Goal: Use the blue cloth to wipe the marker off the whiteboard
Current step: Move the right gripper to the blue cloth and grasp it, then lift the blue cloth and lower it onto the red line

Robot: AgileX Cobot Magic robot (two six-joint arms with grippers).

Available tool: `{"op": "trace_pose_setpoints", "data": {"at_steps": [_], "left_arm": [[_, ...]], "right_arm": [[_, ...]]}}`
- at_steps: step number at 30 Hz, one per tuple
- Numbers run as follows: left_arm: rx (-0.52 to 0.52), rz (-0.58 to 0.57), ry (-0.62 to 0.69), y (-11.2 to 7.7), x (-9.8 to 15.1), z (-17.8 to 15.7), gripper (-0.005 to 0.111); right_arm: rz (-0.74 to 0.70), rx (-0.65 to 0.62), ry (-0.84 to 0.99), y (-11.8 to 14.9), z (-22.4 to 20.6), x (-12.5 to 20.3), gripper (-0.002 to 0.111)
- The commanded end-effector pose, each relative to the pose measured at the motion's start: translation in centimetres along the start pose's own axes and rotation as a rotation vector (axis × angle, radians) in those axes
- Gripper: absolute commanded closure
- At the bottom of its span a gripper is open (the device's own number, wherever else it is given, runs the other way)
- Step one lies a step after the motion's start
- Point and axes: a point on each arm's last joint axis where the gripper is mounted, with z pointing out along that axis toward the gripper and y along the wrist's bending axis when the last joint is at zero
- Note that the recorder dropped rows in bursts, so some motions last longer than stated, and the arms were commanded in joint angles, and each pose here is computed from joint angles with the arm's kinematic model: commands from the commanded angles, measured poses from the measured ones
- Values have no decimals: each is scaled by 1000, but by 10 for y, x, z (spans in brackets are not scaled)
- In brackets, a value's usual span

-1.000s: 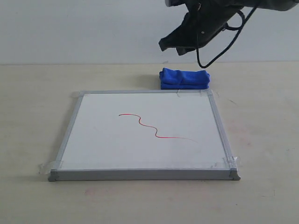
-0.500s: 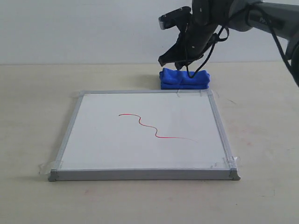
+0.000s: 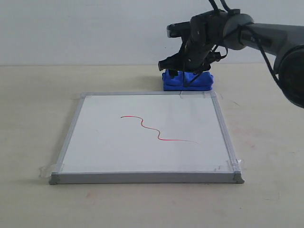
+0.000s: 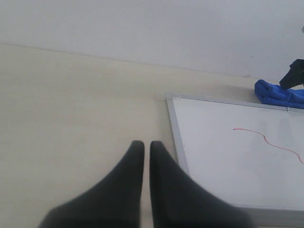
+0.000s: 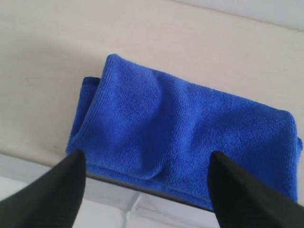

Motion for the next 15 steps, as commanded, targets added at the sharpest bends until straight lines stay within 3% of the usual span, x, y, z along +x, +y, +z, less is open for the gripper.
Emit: {"op": "trace_pose_setpoints", "data": {"at_steps": [1, 10, 12, 15], "left_arm": [[-3, 7, -21, 0, -3, -1, 102], [-3, 7, -21, 0, -3, -1, 102], [-3, 7, -21, 0, -3, -1, 102], [-3, 7, -21, 0, -3, -1, 102]], "right_arm": [[40, 7, -39, -1, 16, 3, 43], [61, 13, 25, -2, 52, 27, 47], [60, 17, 41, -2, 53, 29, 57], [56, 21, 56, -2, 53, 31, 85]]}}
